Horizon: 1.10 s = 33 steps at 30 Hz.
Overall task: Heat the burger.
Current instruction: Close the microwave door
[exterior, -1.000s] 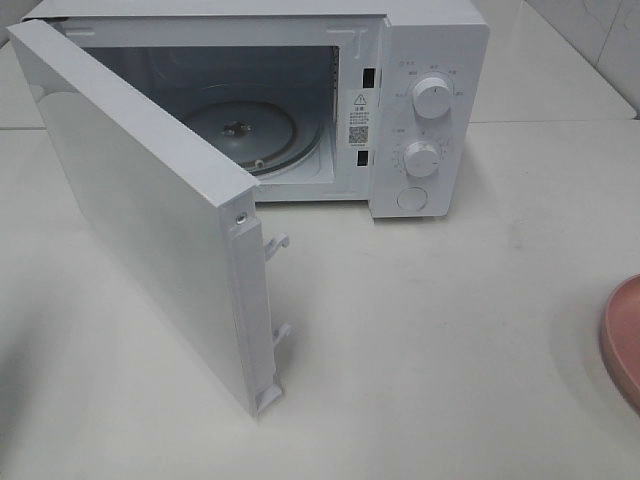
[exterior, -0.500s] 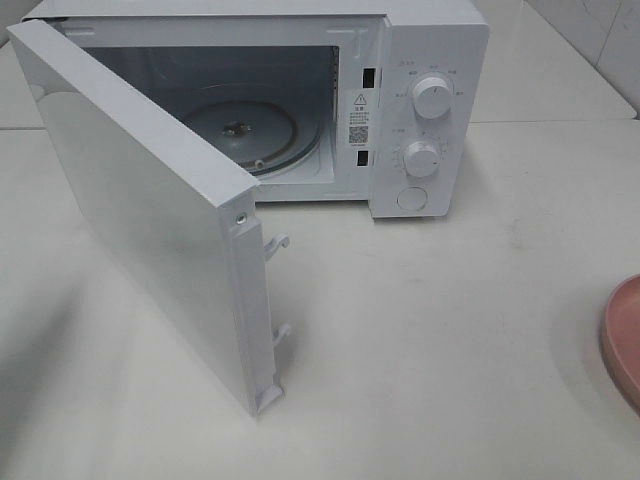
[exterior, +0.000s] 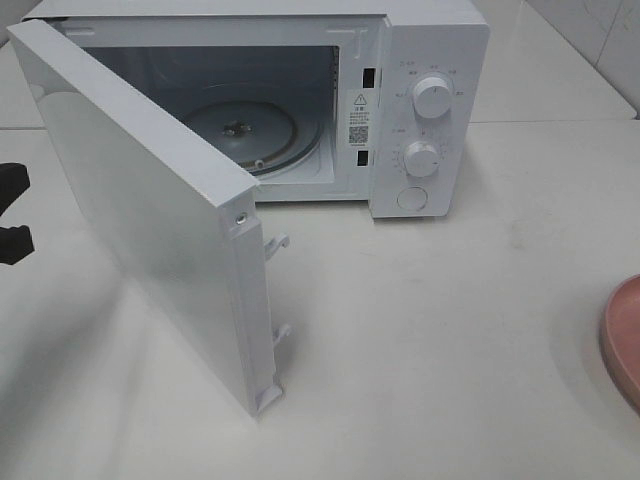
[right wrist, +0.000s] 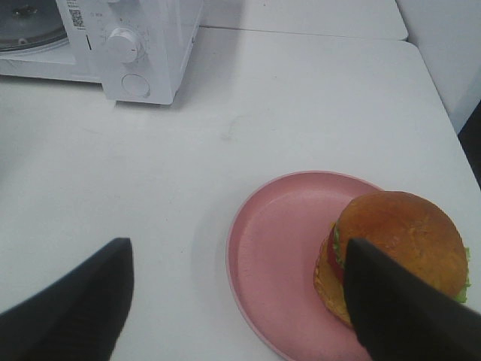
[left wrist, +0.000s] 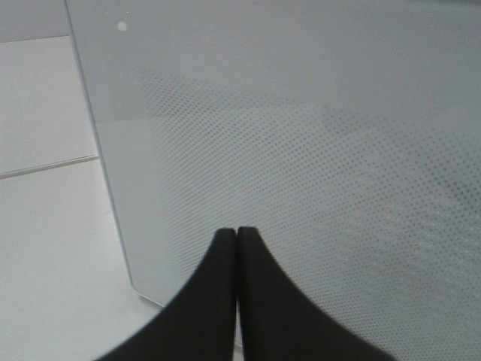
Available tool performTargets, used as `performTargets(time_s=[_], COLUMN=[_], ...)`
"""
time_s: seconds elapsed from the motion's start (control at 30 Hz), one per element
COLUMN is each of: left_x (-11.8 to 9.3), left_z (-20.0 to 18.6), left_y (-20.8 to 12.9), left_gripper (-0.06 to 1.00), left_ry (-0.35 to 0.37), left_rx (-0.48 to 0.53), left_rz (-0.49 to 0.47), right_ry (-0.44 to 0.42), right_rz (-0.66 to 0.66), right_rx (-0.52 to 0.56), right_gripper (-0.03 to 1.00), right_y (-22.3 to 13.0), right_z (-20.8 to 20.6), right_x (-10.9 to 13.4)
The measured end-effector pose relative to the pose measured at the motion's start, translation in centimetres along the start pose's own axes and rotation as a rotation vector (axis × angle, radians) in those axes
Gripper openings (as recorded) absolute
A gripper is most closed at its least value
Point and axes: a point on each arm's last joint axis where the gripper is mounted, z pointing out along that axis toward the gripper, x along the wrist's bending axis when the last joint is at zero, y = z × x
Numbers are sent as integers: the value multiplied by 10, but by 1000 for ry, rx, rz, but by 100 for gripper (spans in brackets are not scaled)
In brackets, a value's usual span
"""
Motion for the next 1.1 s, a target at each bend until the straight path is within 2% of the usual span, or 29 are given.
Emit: performTargets(time_s=[0.17,0.57,0.73,0.8,1.1], left_x=[-14,-23,-32,-43,-60], left_z=[6,32,45,55,77], left_y=[2,9,6,6,7], left_gripper=[0,0,0,0,0], left_ry=[-64,-54,-77,-104,-98], left_rx=[-1,20,47,47,44], left_rz=[15,-15,-25,-30,-83], right_ry=[0,0,0,0,0], right_rz=[0,0,0,0,0], right_rx=[0,0,0,0,0], right_gripper=[75,75,75,75,75], right_y=[0,0,0,0,0], right_z=[0,0,0,0,0], right_x=[0,0,0,0,0])
